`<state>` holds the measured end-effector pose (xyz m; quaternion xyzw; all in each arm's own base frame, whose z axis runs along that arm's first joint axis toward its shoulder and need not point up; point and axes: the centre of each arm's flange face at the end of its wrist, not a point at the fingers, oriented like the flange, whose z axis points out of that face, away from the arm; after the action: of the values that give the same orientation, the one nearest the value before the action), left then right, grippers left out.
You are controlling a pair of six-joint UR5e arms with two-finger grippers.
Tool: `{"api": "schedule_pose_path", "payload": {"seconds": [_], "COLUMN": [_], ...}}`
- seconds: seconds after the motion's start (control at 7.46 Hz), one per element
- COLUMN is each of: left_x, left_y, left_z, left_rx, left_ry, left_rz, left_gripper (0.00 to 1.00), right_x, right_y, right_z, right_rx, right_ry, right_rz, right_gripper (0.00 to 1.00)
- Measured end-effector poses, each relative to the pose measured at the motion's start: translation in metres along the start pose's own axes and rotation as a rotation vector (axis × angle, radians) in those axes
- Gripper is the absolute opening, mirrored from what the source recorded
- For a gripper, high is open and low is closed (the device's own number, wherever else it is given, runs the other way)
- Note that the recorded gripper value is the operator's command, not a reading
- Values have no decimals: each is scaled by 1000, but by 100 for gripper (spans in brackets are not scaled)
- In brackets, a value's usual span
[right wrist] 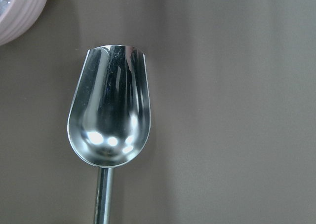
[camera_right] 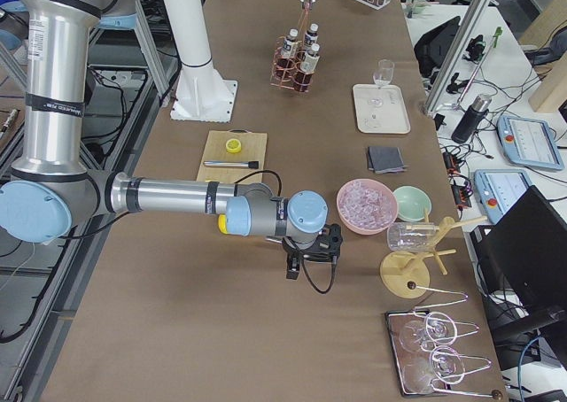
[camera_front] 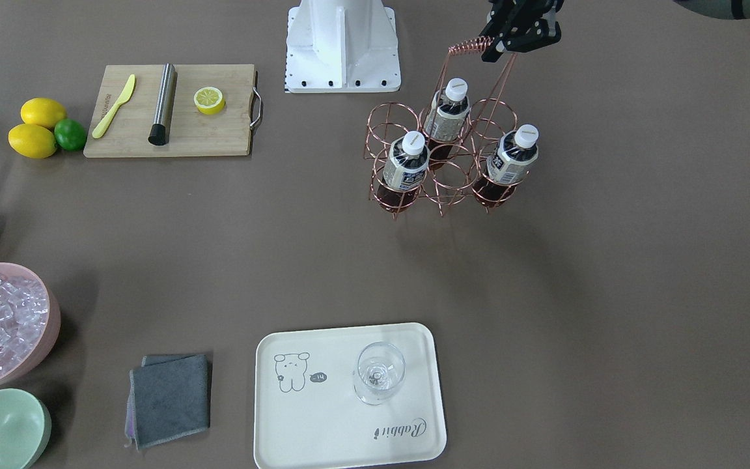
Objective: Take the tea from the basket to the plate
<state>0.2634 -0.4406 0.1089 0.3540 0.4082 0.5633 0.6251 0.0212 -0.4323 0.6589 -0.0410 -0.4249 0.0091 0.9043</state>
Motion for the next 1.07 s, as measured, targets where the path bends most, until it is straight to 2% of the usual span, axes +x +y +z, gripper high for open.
{"api": "schedule_pose_path", "payload": {"seconds": [0.27, 0.54, 0.8, 1.07], "left_x": [1, 8, 14, 20], "left_y": [-13, -28, -44, -65], "left_z": [21, 25, 34, 38], "left_rx": [17, 31, 28, 37], "left_ry": [22, 32, 17, 11], "left_rz": [29, 7, 12, 21], "left_gripper": [0, 0, 0, 0], "right_x": [1, 1, 1, -10], "right_y": [-1, -3, -8, 7], "right_z": [1, 0, -24, -63], "right_rx": [-2, 2, 59, 152], "right_ry": [2, 15, 60, 83], "right_rz": [-2, -9, -24, -74], "right_gripper": [100, 100, 100, 100]}}
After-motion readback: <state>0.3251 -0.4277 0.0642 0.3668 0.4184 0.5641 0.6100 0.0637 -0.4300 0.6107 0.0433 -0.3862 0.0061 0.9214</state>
